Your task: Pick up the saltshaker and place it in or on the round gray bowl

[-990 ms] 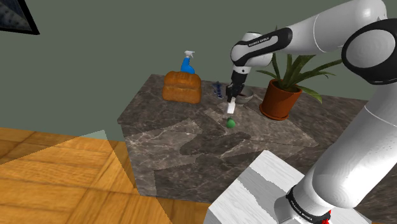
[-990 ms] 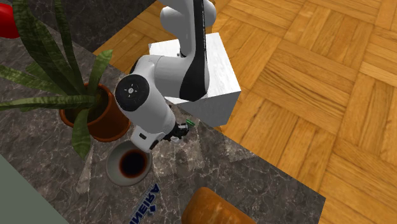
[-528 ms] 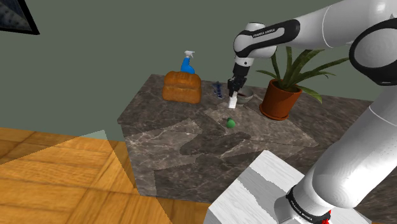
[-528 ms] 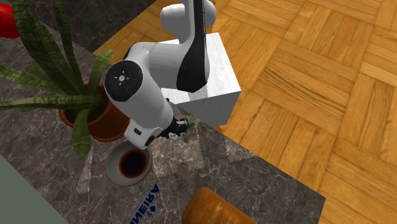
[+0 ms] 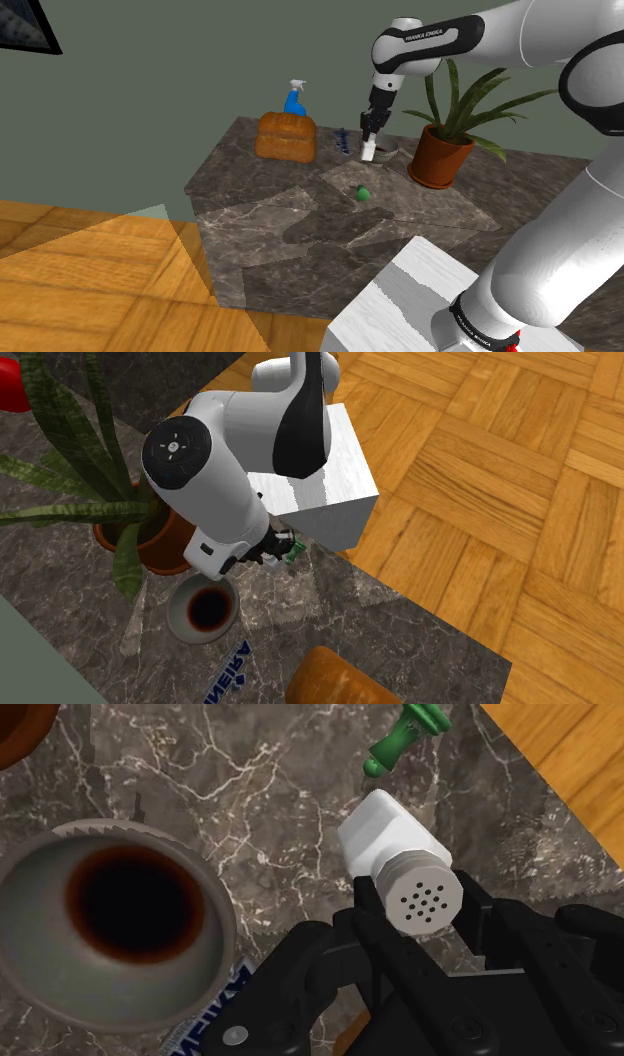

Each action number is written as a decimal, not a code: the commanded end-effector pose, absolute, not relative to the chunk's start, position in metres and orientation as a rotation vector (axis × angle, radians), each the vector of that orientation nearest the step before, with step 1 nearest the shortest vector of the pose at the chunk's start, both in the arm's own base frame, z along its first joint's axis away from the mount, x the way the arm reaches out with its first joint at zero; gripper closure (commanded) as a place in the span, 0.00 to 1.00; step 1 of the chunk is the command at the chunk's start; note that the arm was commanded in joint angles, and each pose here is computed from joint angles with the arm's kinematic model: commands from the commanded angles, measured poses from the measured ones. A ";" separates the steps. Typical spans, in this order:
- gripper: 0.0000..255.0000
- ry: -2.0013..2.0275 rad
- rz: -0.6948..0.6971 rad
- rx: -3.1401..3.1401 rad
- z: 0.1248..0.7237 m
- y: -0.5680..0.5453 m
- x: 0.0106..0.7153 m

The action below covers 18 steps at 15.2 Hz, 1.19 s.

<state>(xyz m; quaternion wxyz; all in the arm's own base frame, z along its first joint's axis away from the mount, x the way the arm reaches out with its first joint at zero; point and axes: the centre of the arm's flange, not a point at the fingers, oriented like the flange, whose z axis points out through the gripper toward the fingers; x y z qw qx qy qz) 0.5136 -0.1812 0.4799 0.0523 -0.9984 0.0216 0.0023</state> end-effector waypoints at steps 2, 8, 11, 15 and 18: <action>1.00 0.066 0.008 -3.036 0.495 -0.181 0.514; 1.00 0.066 0.008 -3.036 0.527 -0.181 0.514; 1.00 0.066 0.008 -3.036 0.538 -0.194 0.518; 1.00 0.066 0.008 -3.036 0.548 -0.243 0.532; 1.00 0.066 0.008 -3.036 0.557 -0.281 0.543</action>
